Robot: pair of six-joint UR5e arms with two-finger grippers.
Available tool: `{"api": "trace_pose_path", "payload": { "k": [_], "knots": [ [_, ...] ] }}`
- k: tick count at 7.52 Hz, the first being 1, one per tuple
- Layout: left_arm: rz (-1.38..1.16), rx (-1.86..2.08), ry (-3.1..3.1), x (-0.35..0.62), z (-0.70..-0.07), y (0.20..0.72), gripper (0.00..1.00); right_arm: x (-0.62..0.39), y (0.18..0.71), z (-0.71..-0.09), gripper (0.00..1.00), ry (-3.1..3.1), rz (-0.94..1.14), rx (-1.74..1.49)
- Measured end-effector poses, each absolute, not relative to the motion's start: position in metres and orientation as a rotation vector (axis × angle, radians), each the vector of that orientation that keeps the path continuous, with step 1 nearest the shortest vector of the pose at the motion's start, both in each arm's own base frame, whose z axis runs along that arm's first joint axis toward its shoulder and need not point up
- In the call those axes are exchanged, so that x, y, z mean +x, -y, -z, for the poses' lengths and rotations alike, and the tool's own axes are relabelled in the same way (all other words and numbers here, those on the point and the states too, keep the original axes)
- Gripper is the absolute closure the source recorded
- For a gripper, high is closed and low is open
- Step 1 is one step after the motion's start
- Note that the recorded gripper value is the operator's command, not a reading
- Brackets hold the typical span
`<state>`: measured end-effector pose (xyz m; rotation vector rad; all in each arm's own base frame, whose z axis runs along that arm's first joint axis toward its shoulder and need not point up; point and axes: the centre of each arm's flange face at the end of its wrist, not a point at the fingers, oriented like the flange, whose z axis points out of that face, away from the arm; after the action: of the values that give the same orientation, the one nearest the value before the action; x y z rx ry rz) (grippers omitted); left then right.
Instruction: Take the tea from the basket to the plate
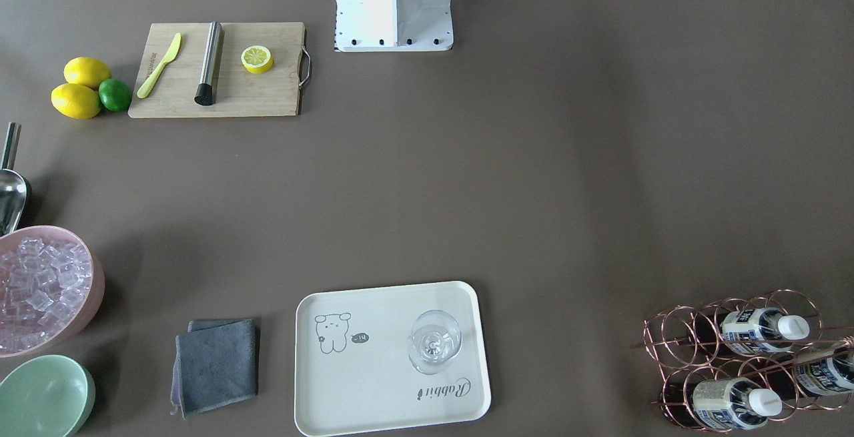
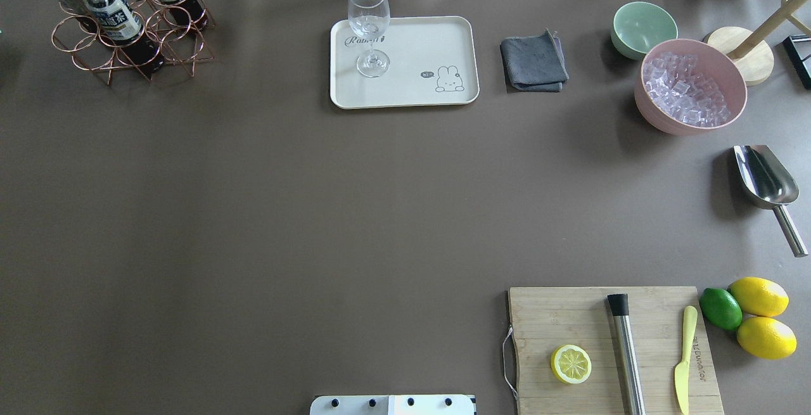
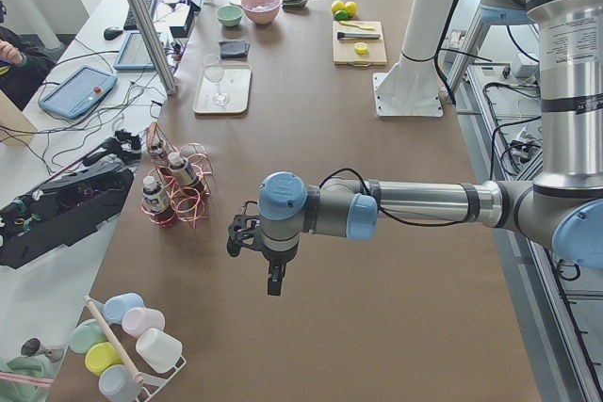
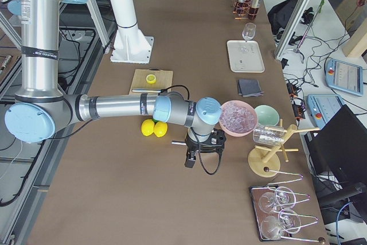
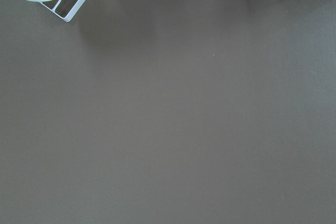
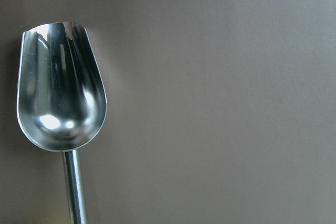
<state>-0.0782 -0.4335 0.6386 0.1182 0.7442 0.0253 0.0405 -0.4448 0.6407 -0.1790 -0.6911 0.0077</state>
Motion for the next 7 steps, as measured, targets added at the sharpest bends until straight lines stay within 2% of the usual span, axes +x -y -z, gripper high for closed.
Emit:
{"api": "trace_pose_path", "payload": {
  "k": [4, 7],
  "knots": [
    [-0.041, 0.139, -0.739, -0.078, -0.631, 0.440, 0.02, 0.041, 0.445, -0.641, 0.01, 0.690, -0.007, -0.179],
    [-0.154, 0.276, -0.722, -0.078, -0.574, 0.498, 0.02, 0.041, 0.445, -0.641, 0.01, 0.690, -0.007, -0.179]
  ]
}}
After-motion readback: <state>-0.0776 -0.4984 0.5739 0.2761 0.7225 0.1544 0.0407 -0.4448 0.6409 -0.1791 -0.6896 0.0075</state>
